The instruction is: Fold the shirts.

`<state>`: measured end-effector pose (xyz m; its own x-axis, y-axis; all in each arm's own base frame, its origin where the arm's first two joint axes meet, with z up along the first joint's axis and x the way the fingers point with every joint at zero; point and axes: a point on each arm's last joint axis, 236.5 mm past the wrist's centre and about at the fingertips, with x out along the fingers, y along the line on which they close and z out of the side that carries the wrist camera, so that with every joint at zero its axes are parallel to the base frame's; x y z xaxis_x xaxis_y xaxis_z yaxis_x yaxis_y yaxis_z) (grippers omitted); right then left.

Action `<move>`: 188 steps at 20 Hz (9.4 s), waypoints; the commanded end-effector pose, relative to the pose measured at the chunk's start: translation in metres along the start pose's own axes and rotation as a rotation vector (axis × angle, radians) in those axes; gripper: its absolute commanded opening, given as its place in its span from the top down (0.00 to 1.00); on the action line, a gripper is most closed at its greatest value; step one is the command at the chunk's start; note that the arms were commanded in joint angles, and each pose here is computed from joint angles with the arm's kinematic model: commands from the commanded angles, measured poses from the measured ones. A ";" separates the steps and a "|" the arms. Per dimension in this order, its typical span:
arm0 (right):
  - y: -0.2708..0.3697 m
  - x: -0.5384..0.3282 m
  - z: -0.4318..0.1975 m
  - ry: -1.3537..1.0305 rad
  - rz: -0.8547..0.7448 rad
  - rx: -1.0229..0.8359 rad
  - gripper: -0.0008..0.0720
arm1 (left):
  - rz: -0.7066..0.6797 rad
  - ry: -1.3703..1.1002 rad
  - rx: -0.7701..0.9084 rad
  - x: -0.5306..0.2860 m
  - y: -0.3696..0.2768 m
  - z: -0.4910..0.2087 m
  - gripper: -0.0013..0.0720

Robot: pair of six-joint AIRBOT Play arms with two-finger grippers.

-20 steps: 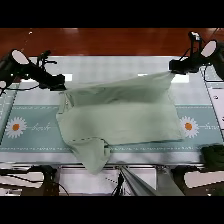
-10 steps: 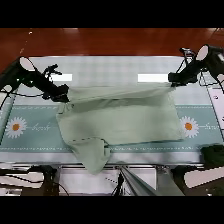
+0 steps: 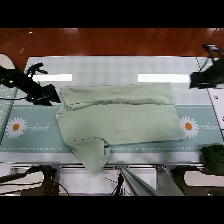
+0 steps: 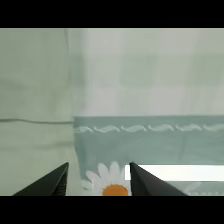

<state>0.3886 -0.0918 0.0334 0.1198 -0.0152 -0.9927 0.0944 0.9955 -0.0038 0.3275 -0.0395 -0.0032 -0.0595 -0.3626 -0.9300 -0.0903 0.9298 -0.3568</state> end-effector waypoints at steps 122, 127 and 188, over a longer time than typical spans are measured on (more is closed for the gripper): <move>0.154 -0.188 -0.066 -0.628 0.427 0.046 0.96 | -0.516 -0.059 0.361 0.213 -0.411 -0.072 0.93; 0.145 -0.192 -0.069 -0.649 0.391 0.049 0.96 | -0.543 -0.132 0.341 0.196 -0.412 -0.045 0.94; 0.218 0.106 -0.091 -0.151 0.637 0.339 0.16 | -0.108 -0.757 0.298 -0.182 -0.115 0.034 0.28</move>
<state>0.3155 0.0996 -0.0735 0.3399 0.4788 -0.8095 0.2273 0.7934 0.5647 0.3820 -0.0777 0.2075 0.6388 -0.4075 -0.6526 0.2190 0.9094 -0.3536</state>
